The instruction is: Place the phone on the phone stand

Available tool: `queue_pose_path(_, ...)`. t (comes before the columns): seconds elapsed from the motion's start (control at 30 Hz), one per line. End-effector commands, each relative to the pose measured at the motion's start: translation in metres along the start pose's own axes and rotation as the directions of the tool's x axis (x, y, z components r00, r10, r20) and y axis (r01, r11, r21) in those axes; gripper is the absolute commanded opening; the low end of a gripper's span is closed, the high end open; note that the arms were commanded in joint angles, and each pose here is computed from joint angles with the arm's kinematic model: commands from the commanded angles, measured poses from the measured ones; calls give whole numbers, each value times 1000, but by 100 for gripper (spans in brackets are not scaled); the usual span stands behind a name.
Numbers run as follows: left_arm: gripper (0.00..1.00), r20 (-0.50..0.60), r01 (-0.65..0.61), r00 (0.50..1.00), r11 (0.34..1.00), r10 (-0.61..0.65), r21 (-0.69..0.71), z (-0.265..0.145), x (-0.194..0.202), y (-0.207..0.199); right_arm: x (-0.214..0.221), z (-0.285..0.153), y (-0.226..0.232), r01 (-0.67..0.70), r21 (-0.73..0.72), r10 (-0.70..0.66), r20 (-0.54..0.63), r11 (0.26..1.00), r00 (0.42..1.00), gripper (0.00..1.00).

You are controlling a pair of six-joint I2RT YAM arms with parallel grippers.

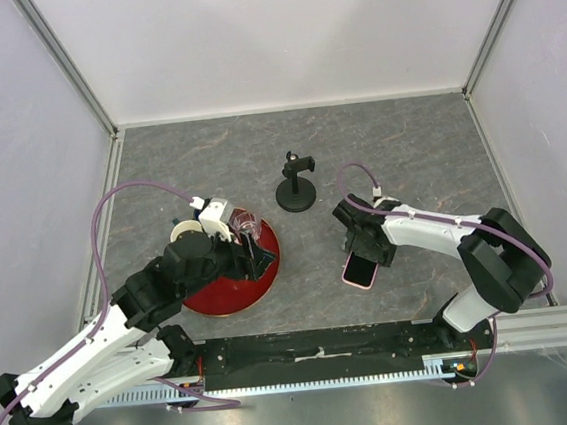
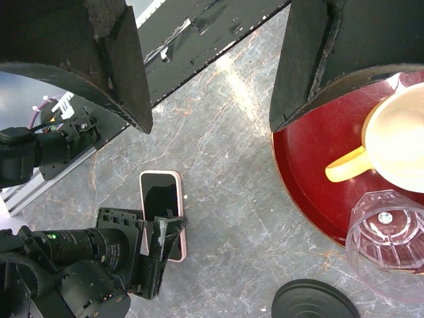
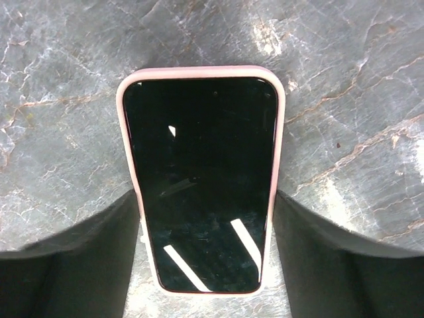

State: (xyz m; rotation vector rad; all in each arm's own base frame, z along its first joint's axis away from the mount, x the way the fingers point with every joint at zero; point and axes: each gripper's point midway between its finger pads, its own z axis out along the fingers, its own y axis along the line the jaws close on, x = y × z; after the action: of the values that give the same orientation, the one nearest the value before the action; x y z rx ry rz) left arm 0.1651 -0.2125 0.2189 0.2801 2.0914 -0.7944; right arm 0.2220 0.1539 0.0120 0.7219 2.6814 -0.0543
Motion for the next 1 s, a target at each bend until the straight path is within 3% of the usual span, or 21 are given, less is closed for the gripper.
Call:
queue_pose_path(0.0,78,25,45,999,999,-46,21,-5,-9,-7,18,28,-8,-31,21,32,-31,999,999,56)
queue_pose_path(0.07,78,24,47,999,999,-47,23,-4,-8,-7,16,29,-9,-29,17,29,-11,999,1000,38)
queue_pose_path(0.1,78,20,46,999,999,-47,23,-3,-7,-7,14,28,-9,-28,12,28,-2,1000,1000,24)
queue_pose_path(0.17,78,19,42,999,999,-42,22,-2,-7,-7,10,28,-10,-13,6,13,18,1000,1000,13)
queue_pose_path(0.2,78,22,40,999,999,-41,24,-3,-9,-8,7,25,-9,-8,-8,8,29,1000,1000,0)
queue_pose_path(0.37,77,27,47,998,998,-48,35,-3,-14,-13,-11,13,-2,83,-78,-73,117,994,990,0)
queue_pose_path(0.47,78,26,56,998,997,-57,52,-3,-17,-18,-19,-2,15,191,-226,-148,194,955,970,0)
queue_pose_path(0.53,77,25,56,998,997,-57,58,-3,-18,-20,-20,-20,29,222,-380,-130,253,898,959,0)
queue_pose_path(0.67,79,22,79,996,993,-81,84,-5,-23,-28,-34,-65,44,359,-525,-146,403,772,904,0)
queue_pose_path(0.8,85,-4,135,991,975,-136,177,-7,-29,-49,-43,-99,50,539,-517,-238,537,664,809,0)
queue_pose_path(0.97,88,-96,244,969,935,-227,257,8,-43,-74,-41,-151,64,673,-559,-229,662,485,714,0)
